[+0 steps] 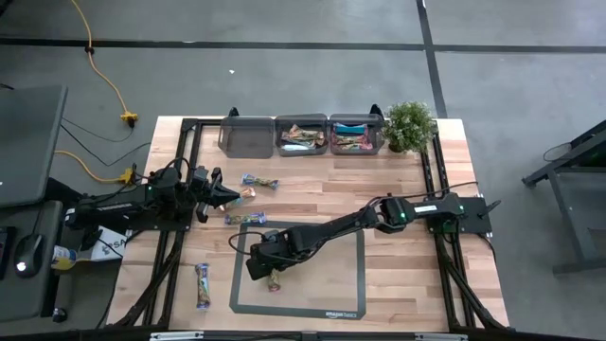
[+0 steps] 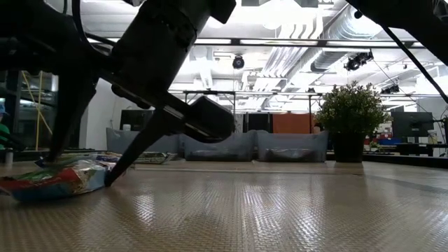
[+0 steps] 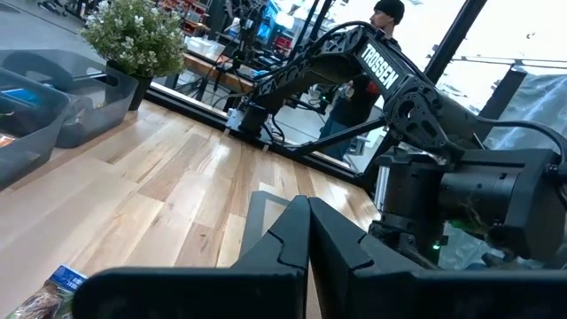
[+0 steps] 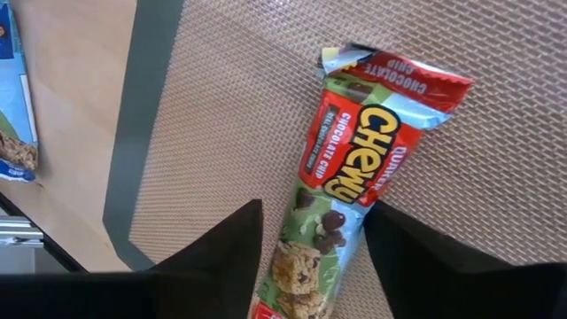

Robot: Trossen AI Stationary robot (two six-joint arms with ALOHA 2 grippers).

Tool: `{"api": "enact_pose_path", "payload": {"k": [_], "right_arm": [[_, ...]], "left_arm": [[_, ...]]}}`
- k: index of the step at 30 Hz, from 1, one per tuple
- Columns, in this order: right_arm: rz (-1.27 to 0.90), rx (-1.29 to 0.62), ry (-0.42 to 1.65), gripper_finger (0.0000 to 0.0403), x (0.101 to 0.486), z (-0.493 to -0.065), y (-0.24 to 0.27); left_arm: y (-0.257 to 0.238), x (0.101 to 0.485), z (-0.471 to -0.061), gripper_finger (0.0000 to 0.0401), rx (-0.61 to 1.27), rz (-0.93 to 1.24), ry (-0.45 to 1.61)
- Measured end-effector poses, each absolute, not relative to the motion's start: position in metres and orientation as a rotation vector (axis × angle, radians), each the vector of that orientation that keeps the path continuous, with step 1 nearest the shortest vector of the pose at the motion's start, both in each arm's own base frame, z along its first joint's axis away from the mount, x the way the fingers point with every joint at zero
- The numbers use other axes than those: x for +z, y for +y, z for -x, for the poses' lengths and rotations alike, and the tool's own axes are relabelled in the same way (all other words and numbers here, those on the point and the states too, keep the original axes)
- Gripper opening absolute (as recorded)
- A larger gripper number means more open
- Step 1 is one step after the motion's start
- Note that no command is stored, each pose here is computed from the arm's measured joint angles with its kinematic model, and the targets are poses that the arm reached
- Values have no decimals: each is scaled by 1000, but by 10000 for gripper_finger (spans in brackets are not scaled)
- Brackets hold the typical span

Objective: Pick and place Granola Bars by type
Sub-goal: Put the red granola bar into the right black bin

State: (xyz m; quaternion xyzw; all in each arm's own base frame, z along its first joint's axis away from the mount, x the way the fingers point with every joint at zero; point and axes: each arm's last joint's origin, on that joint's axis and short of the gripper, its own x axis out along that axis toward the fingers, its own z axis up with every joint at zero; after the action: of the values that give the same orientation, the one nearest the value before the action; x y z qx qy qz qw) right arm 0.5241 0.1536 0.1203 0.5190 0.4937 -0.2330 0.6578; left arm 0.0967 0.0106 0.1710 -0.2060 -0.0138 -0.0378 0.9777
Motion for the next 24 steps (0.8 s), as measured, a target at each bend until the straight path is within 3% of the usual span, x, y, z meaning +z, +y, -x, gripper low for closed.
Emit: {"api": "enact_pose_path", "payload": {"k": [9, 24], "right_arm": [[-1166, -526, 1126, 130, 119, -524, 154], [-1166, -497, 1113, 76, 122, -525, 155]], "left_arm": [[11, 171, -97, 1, -76, 415, -28], [11, 171, -97, 1, -76, 415, -28]]}}
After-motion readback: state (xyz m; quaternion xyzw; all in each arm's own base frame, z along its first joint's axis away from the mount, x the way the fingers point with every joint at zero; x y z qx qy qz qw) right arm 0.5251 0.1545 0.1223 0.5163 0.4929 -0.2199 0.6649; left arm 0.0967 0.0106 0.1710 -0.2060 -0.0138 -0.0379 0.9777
